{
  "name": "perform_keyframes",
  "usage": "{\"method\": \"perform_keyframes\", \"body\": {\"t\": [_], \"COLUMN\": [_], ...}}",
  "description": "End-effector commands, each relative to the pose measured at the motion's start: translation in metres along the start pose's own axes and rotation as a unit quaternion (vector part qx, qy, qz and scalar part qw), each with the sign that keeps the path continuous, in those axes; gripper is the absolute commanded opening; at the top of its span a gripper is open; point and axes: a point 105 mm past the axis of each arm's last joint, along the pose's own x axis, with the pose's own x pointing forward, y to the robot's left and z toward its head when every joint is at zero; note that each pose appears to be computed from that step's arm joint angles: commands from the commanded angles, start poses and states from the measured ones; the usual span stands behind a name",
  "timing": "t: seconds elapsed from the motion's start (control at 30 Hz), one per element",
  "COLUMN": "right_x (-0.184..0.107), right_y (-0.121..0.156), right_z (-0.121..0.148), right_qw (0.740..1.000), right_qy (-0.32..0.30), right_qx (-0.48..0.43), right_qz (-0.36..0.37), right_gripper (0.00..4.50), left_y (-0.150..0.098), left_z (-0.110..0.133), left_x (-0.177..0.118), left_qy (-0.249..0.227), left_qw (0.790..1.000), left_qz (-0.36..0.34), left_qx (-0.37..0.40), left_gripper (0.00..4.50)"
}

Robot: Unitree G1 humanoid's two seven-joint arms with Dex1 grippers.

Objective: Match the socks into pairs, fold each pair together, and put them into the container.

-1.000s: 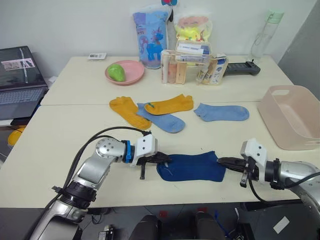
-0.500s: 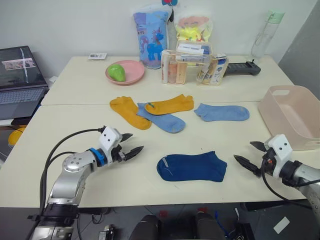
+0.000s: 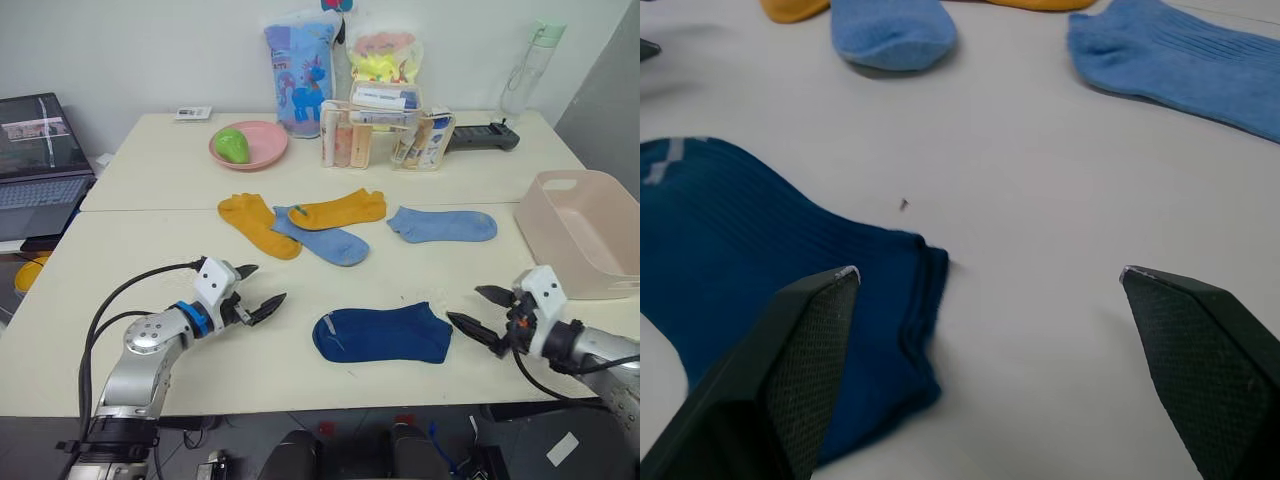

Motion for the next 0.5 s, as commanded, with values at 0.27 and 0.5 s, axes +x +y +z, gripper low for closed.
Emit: {"method": "perform_keyframes", "body": {"t": [0.27,0.5], "right_x": [0.007,0.014], "right_y": [0.016,0.027], "right_z": [-0.025,-0.029], "right_qw": [0.997,0.997], "right_qy": [0.069,0.063], "right_qx": [-0.031,-0.024], "right_qz": [0.029,0.041], "right_gripper": [4.5,3.25], "left_y": [-0.024,-0.029], "left_z": [0.038,0.035], "left_x": [-0.004,0.001], "left_qy": [-0.037,-0.036], "left_qw": [0.995,0.995], "left_qz": [-0.085,-0.083], "left_qx": [0.039,0.044], "left_gripper": [4.47,4.5]}}
